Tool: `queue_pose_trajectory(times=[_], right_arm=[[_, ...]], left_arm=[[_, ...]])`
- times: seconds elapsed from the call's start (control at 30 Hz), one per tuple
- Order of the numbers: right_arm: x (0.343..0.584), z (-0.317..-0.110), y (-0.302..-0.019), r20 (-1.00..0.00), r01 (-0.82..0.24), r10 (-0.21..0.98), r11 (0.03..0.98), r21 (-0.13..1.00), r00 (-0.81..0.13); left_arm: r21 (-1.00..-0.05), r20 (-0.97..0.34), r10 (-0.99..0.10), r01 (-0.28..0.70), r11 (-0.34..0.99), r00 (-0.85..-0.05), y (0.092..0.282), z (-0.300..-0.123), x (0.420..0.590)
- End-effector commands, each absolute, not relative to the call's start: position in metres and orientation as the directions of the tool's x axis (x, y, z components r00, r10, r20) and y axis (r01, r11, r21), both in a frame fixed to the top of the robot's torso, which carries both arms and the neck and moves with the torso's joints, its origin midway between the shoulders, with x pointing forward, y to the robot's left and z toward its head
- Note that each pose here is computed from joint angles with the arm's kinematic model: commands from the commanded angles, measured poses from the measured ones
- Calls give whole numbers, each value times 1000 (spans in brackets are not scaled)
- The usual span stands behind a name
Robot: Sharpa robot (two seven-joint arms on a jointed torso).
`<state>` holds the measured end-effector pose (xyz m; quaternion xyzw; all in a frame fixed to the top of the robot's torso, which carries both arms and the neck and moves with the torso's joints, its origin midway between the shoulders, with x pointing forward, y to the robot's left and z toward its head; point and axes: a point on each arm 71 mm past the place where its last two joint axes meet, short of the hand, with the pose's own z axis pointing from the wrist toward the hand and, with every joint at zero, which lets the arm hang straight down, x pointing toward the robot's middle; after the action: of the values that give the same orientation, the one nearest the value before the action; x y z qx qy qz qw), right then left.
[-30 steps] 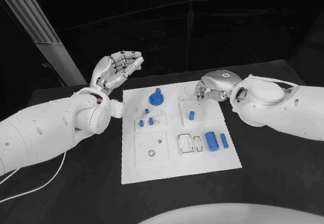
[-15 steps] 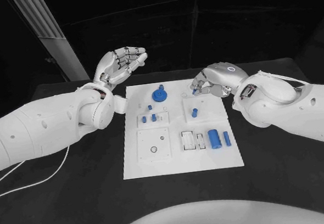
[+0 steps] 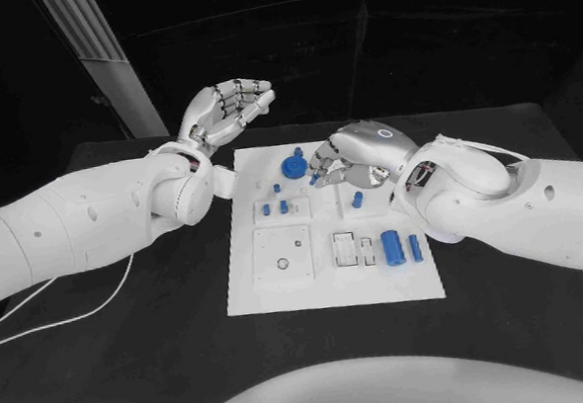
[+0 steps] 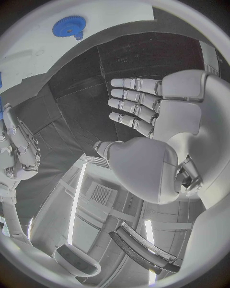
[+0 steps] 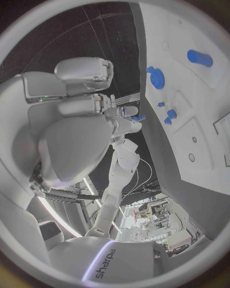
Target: Assemble the parts on the task board
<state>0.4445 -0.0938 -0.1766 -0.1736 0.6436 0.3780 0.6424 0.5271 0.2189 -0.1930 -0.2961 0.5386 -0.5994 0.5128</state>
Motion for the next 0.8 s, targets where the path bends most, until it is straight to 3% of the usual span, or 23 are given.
queue_pose_trajectory(times=[0.03, 0.37, 0.8], right_arm=[[441, -180, -83, -967, -734, 203, 631, 251, -156], [435, -196, -61, -973, -758, 121, 612, 228, -195], [431, -217, -54, -971, -756, 15, 624, 196, -240]], left_arm=[[-887, -191, -932, 462, 29, -308, 217, -180, 522], [-887, -190, -932, 461, 28, -310, 217, -181, 523], [-887, -190, -932, 460, 28, -309, 217, -182, 522]])
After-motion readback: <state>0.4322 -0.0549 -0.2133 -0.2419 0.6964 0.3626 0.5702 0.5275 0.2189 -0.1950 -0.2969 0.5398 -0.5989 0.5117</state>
